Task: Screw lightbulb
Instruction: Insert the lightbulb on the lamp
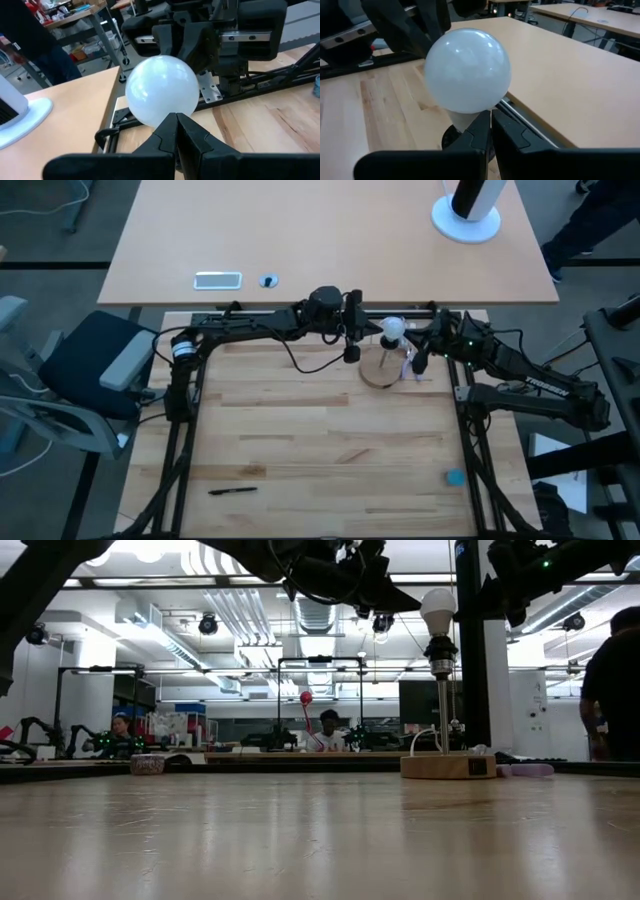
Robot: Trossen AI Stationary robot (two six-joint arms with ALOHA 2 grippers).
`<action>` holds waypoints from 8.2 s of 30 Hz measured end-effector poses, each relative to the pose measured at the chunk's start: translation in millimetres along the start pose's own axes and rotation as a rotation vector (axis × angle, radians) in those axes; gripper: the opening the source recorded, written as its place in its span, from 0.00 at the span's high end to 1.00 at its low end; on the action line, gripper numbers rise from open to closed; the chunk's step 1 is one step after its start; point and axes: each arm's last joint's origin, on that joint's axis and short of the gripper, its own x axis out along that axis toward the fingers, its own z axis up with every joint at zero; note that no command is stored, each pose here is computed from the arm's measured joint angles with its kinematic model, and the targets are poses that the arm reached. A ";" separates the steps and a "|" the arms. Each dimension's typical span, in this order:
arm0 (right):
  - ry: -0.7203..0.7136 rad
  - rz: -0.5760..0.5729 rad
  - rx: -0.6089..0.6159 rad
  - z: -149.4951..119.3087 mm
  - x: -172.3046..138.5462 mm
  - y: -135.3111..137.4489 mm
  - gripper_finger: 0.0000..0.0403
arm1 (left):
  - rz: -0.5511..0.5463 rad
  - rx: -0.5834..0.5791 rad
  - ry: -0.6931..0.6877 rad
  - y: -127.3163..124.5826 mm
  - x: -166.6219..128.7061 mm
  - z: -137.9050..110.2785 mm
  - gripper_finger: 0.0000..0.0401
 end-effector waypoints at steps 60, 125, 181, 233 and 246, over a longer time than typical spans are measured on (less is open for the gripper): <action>-0.025 -0.034 -0.045 9.4 -5.0 -1.8 0.97 | 0.006 -0.006 -0.061 3.1 0.8 4.6 1.00; -0.017 -0.027 -0.071 8.8 -6.6 -1.6 0.97 | -0.010 -0.045 -0.031 0.1 4.0 -0.1 1.00; 0.007 -0.127 -0.063 7.5 1.0 -4.1 0.97 | -0.019 -0.056 0.041 1.2 -2.8 -2.2 1.00; -0.044 -0.064 -0.072 12.0 -8.4 -2.3 0.97 | -0.007 -0.071 -0.020 -1.4 -2.6 6.7 1.00; -0.021 -0.055 -0.072 11.1 3.1 -1.2 0.97 | 0.039 -0.066 -0.020 1.2 -1.7 5.7 1.00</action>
